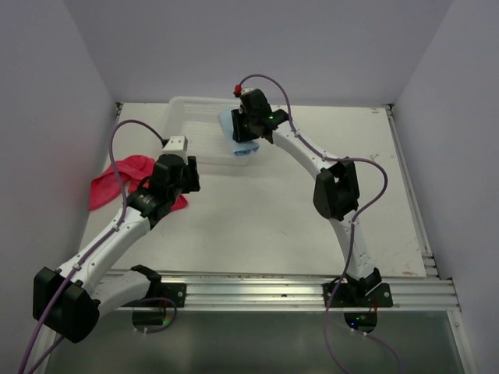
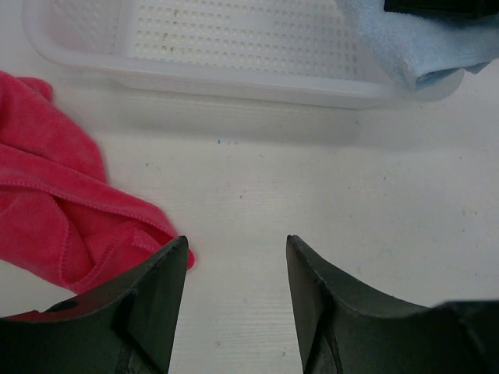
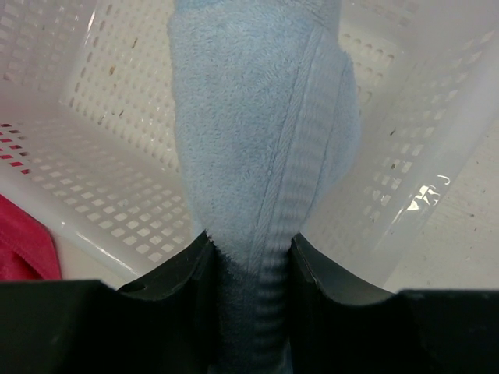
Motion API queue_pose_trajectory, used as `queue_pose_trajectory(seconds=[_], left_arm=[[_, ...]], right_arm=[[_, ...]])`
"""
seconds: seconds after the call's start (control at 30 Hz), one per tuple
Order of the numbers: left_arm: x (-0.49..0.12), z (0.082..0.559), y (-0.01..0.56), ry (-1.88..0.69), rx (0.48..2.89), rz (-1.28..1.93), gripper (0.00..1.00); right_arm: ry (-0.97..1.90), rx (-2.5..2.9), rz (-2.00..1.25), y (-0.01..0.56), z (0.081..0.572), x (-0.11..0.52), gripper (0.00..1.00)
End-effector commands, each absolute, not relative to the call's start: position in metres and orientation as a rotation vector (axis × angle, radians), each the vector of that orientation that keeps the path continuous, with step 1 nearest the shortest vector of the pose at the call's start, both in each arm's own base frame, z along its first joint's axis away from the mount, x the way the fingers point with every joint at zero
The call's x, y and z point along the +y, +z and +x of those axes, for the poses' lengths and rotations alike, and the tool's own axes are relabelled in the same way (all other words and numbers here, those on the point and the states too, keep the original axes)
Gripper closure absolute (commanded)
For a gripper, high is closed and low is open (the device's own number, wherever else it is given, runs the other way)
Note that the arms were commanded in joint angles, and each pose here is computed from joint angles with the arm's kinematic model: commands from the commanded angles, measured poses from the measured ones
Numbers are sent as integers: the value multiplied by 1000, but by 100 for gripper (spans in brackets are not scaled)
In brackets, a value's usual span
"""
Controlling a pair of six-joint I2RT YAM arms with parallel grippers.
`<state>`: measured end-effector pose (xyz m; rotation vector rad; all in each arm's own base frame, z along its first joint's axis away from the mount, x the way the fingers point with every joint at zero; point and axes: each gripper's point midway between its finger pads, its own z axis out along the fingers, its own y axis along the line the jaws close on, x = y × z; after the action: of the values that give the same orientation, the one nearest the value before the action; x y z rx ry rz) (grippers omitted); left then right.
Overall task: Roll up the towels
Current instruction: Place the rolled towel into the container
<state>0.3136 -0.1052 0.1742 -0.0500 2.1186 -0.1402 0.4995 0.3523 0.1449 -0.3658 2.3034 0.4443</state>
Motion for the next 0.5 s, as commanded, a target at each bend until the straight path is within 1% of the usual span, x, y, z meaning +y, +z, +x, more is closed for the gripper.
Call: queue_pose_trajectory(seconds=[0.0, 0.17, 0.33, 0.47], left_arm=[[-106, 320, 195, -170, 2046, -54, 42], [-106, 320, 196, -172, 2043, -52, 42], [-106, 320, 195, -175, 2045, -50, 42], [-108, 320, 195, -183, 2045, -45, 42]], right_arm=[[524, 2171, -344, 213, 502, 356, 100], [513, 2126, -215, 212, 525, 360, 100], [499, 2141, -168, 185, 544, 369, 100], [500, 2163, -163, 163, 549, 374, 100]])
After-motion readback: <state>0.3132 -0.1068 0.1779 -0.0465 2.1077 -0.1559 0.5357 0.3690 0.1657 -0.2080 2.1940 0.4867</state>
